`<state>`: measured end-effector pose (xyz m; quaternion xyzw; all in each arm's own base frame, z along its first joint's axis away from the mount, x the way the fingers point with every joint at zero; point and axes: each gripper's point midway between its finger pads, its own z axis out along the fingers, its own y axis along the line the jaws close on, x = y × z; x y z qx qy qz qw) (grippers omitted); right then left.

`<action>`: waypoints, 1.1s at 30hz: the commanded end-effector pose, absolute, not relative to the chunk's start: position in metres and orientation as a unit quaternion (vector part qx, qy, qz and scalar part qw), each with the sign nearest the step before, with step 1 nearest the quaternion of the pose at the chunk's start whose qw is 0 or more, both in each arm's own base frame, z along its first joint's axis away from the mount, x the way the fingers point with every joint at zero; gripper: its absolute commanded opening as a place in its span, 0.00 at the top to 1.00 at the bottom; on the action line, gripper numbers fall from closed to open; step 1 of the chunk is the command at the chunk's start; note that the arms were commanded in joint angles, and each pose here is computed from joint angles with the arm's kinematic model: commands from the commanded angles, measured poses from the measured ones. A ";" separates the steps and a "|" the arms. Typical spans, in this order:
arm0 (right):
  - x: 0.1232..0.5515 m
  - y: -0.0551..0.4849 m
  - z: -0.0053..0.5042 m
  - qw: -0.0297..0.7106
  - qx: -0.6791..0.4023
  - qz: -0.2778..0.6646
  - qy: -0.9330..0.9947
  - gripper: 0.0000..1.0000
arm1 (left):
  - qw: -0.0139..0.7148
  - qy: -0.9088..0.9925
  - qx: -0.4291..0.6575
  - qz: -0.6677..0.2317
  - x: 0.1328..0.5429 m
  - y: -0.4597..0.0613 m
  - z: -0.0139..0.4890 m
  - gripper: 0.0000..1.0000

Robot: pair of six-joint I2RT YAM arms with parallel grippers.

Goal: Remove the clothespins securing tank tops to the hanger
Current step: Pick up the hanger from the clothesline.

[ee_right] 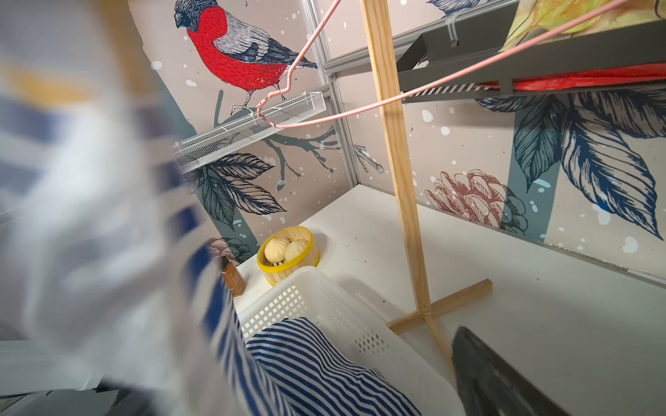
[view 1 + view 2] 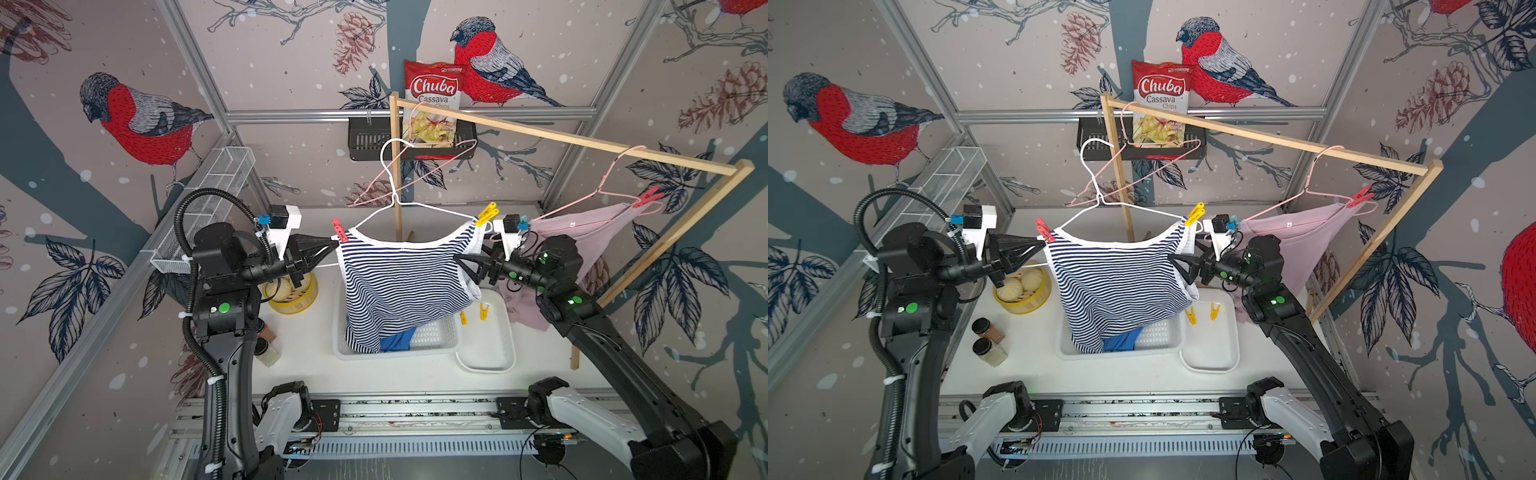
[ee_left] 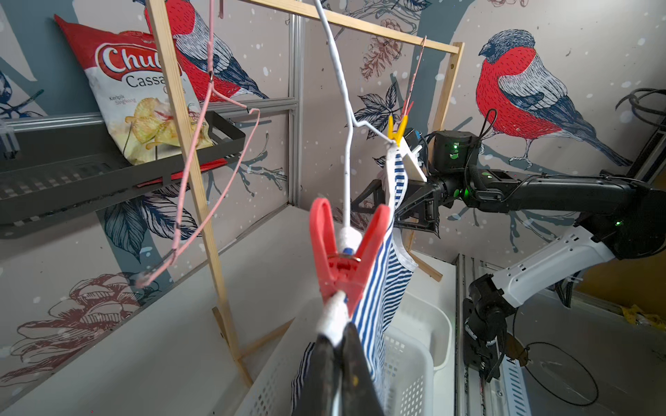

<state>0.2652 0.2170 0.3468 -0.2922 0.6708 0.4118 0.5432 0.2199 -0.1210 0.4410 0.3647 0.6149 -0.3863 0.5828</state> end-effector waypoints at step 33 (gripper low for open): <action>0.286 0.228 0.363 0.530 -0.311 0.435 0.658 0.00 | 0.584 0.649 0.272 -0.404 0.220 -0.108 0.377 1.00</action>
